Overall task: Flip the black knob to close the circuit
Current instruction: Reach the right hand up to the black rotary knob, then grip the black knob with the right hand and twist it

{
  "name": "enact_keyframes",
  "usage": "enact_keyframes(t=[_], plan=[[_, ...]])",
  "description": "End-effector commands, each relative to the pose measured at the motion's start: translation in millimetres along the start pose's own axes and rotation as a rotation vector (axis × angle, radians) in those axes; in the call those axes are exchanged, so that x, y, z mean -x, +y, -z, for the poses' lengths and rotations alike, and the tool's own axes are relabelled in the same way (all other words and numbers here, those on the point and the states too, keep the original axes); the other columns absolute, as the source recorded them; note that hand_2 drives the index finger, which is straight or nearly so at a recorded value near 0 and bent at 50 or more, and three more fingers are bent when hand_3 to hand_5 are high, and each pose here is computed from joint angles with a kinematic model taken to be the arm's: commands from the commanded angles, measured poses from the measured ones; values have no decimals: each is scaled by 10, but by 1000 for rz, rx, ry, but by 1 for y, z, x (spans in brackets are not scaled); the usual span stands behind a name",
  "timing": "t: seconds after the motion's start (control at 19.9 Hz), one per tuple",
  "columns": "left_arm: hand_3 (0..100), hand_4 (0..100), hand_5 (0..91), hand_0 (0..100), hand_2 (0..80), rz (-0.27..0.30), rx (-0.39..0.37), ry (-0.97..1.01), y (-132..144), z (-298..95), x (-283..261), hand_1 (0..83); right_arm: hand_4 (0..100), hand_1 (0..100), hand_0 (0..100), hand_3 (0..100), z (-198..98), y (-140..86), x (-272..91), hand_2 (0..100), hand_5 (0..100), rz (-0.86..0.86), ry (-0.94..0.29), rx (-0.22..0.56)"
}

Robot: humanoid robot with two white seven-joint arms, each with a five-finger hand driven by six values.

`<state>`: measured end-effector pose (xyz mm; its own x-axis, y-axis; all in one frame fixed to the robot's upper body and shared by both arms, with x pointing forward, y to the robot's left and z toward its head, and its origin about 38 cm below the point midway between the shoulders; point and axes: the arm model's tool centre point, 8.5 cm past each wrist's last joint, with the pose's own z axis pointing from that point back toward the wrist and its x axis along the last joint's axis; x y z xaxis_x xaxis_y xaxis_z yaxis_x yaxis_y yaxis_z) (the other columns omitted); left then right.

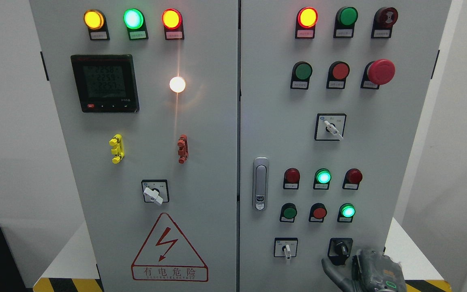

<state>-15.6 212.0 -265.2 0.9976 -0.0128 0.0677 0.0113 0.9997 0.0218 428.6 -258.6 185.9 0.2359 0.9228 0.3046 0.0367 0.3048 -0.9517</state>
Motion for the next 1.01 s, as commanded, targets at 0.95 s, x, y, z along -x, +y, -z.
enact_keyframes(t=[0.95], plan=[[0, 0, 0, 120, 0, 0, -1, 0, 0, 0, 0, 556, 936, 41, 0, 1000, 15, -10, 41, 905, 928, -13, 83, 29]])
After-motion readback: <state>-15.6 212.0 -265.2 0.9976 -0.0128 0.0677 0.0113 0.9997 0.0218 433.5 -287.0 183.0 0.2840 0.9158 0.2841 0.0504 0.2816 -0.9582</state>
